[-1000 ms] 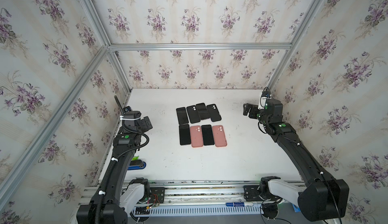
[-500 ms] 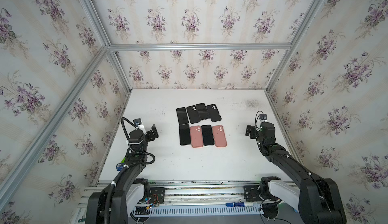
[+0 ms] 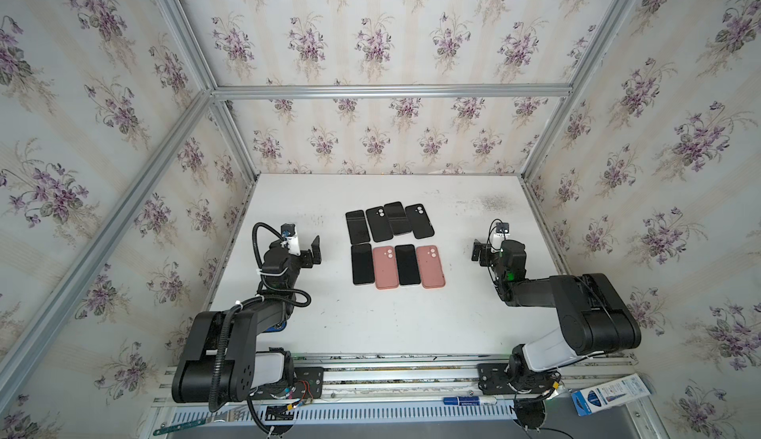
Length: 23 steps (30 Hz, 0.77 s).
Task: Take the phone out of the phone case
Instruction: Reset both arms
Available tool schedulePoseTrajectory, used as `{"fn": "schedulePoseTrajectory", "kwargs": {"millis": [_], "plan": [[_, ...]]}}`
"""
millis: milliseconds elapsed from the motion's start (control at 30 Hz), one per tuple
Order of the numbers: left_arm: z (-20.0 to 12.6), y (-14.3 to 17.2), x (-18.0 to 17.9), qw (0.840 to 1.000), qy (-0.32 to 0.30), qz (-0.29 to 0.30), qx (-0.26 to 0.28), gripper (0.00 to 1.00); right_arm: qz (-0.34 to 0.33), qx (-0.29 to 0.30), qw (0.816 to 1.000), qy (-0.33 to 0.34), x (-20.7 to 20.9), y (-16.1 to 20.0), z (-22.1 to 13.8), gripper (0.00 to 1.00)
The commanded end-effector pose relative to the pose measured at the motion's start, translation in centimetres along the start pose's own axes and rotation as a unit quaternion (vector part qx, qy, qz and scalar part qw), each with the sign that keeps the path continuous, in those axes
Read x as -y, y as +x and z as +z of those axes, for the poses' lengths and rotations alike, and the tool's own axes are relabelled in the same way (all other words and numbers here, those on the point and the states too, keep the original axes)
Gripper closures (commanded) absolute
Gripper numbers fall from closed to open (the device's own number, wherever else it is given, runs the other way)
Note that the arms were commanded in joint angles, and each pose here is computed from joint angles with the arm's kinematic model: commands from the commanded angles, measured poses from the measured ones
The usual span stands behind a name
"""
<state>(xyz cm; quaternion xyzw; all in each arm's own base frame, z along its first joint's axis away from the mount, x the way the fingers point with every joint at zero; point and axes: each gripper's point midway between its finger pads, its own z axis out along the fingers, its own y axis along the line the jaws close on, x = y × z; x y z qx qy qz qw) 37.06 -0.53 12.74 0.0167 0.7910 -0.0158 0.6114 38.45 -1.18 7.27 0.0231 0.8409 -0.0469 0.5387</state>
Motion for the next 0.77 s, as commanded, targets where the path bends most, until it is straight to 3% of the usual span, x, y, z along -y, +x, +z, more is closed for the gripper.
{"fn": "schedulePoseTrajectory", "kwargs": {"millis": [0,233,400,500,600,733], "plan": [[0.1,-1.4,0.2,1.000,0.006,0.013,0.026,0.00,0.000,0.057,0.998,-0.008,-0.3,-2.7,0.0,0.00],[0.0,-1.4,-0.3,0.999,-0.029,0.014,0.026,0.00,0.012,0.065,0.998,0.014,0.5,-2.5,-0.6,0.00],[0.0,-1.4,-0.3,0.999,-0.029,0.015,0.026,0.00,0.004,0.086,0.996,-0.003,0.0,-2.5,-1.3,0.00],[0.0,-1.4,-0.3,0.999,-0.029,0.015,0.026,0.00,-0.018,0.069,0.996,-0.050,-1.7,-2.5,-0.7,0.00],[0.0,-1.4,-0.3,0.999,-0.029,0.015,0.025,0.00,-0.007,0.046,0.998,-0.041,-1.2,-2.5,0.1,0.00],[0.0,-1.4,-0.3,0.999,-0.028,0.015,0.026,0.00,-0.005,0.076,0.997,-0.034,-0.9,-2.6,-0.9,0.00]]}}
